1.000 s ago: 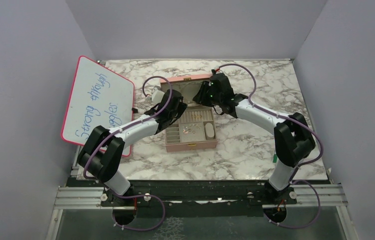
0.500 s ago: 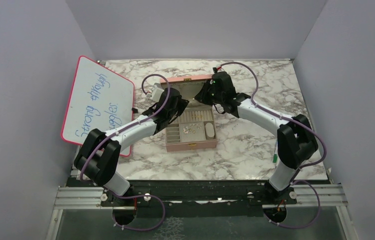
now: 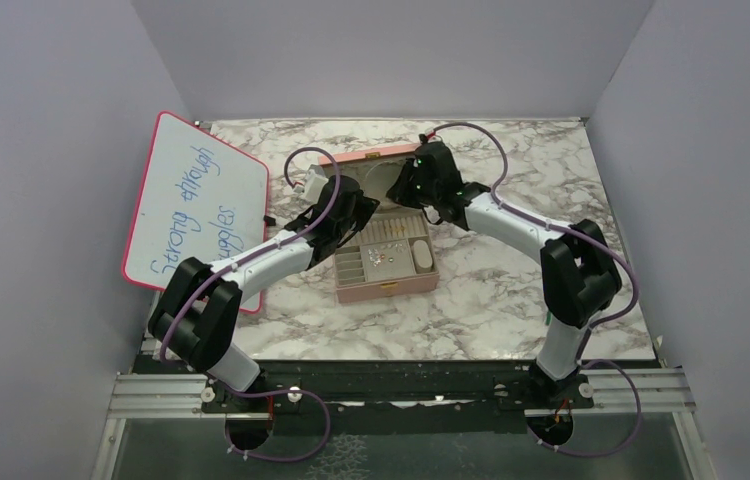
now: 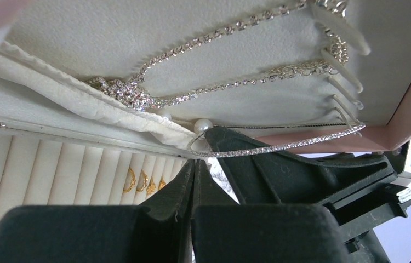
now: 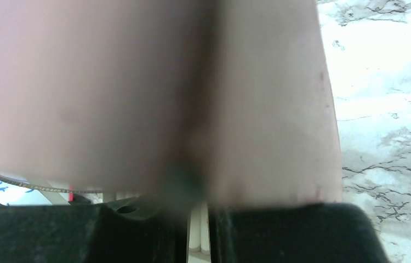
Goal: Organize the mixed jewelry
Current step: Adjust the jewelry in the jewelry box, then close the jewelry box at the center of the board.
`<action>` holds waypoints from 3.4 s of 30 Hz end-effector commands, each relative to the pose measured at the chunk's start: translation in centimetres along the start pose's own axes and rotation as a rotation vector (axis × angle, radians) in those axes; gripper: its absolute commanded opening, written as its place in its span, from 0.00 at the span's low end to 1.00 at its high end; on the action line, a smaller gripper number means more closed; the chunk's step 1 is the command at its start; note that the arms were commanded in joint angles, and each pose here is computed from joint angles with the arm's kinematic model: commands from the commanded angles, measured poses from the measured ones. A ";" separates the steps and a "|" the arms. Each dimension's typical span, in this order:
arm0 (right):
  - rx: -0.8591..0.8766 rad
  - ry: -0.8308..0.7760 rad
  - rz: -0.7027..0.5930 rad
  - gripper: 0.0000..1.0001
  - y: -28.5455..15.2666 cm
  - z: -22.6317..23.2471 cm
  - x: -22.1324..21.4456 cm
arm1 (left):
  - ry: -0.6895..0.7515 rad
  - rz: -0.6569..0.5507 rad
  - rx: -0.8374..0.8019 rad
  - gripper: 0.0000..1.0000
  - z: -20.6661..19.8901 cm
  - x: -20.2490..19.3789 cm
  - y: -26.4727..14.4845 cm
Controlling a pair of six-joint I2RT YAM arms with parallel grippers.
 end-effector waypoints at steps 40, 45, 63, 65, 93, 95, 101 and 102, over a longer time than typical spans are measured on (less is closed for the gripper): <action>0.292 0.000 -0.233 0.37 -13.0 3.7 5.9 | 0.333 0.050 -0.225 0.44 -4.0 2.0 -5.5; 0.323 -0.130 -0.261 0.49 -15.7 4.2 6.7 | 0.597 0.072 -0.280 0.64 -4.5 2.6 -8.1; -0.036 -0.266 -0.336 0.83 -11.4 2.8 14.6 | 0.939 -0.119 -0.302 0.99 -10.4 10.7 -15.3; -0.030 -0.271 -0.308 0.83 -9.9 2.9 15.0 | 0.920 -0.155 -0.266 0.99 -10.7 11.7 -15.3; 0.097 -0.260 0.158 0.65 -8.1 0.8 4.6 | 0.862 0.008 -0.261 0.99 -8.2 12.0 -13.9; 0.107 -0.247 0.168 0.64 -9.1 0.7 3.9 | 0.870 0.022 -0.266 0.99 -7.9 11.7 -14.2; 0.157 -0.211 0.227 0.61 -12.9 0.1 0.6 | 0.872 0.116 -0.258 0.99 -5.6 10.3 -14.9; 0.167 -0.206 0.240 0.61 -13.6 0.0 -0.1 | 0.869 0.141 -0.255 0.99 -4.9 9.9 -14.9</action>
Point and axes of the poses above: each gripper's point midway between its finger pads, its own y axis out along the fingers, its own z axis along the line the jaws close on, x = y × z, the point moved 5 cm from there along -y, back along the fingers, and after that the axes turned 5 degrees about -y, right-handed, at the moved point
